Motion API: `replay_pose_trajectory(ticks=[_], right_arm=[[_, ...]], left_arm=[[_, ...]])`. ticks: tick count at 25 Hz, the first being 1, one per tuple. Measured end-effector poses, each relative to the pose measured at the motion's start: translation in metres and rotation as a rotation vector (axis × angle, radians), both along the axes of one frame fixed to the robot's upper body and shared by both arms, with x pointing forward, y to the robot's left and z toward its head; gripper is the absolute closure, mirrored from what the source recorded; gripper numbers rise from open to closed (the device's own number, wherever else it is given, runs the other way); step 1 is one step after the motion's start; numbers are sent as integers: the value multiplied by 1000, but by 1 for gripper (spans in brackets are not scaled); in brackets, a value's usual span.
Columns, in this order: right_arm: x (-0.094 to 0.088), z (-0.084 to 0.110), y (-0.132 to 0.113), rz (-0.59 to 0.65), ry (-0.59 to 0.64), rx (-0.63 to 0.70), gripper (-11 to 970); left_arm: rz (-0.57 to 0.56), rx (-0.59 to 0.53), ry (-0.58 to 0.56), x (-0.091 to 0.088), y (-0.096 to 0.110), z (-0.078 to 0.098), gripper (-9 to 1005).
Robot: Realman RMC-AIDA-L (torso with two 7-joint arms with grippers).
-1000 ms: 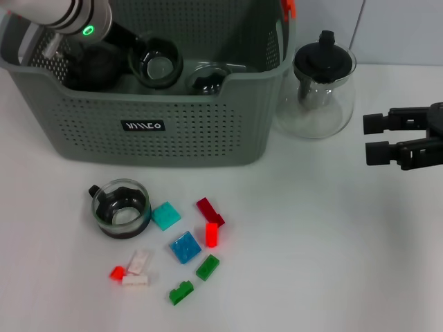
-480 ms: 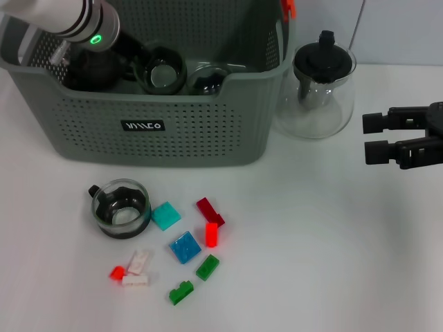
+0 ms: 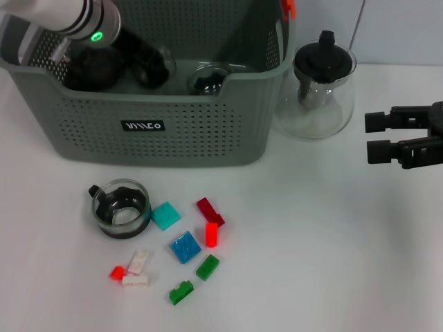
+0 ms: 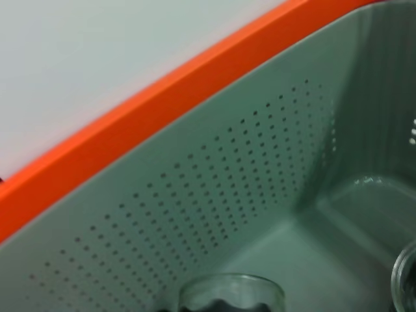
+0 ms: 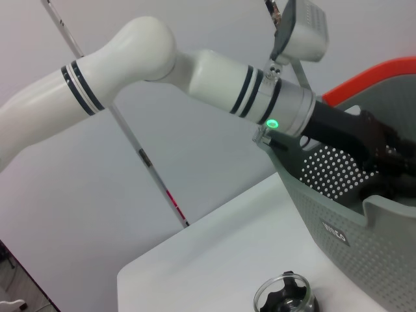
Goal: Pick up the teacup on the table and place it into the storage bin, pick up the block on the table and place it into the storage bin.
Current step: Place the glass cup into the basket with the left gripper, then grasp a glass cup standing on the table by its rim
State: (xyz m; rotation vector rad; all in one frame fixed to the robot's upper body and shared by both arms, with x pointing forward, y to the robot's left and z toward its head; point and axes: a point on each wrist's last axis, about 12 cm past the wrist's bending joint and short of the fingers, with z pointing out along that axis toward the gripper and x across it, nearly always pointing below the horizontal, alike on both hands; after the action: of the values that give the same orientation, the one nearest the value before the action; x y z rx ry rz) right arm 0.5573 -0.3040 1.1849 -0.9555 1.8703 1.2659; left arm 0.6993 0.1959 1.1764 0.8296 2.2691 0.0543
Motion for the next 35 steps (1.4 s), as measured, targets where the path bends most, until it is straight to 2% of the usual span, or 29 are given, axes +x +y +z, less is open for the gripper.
replay_pose_trajectory(ticks=[5,8,12,15,17,19,21,22,26,30,34,35], right_arm=[[-1,-1,-2,-4,-1,0,13],[-1,-1,-3,-8,-6,1,13],[-2,0,-5,-11,-20,8,13],[-2,1,-6,-9,-30,9,13],[-3,0,-6,-9,-32,8,13],[-3,0,-7,-10,-34,8,13],[-4,-1,-7,-10,-35,9,13],[-4,-1,-7,-10,-34,10,13],[-6,-2,-8,-12,-33,15,13],[-6,-3,-7,-12,-31,21,13],[-7,-6,-5,-9,-21,26,13],[-7,-7,-4,-9,-18,28,13]], left_arm=[[15,-24,-64,0,5,19,608],[40,-67,-130,-3,8,42,491],[82,-149,-192,-11,15,70,490],[73,-273,-196,-23,23,85,481],[29,-382,-179,-34,32,91,472],[-73,-509,-156,-49,41,96,464],[-210,-620,-146,-67,50,98,455],[-320,-680,-156,-81,56,100,450],[-560,-767,-210,-121,74,94,433],[-603,-755,-205,-148,85,80,415],[-673,-654,-167,-173,89,62,398],[-673,-654,-167,-173,89,62,393]])
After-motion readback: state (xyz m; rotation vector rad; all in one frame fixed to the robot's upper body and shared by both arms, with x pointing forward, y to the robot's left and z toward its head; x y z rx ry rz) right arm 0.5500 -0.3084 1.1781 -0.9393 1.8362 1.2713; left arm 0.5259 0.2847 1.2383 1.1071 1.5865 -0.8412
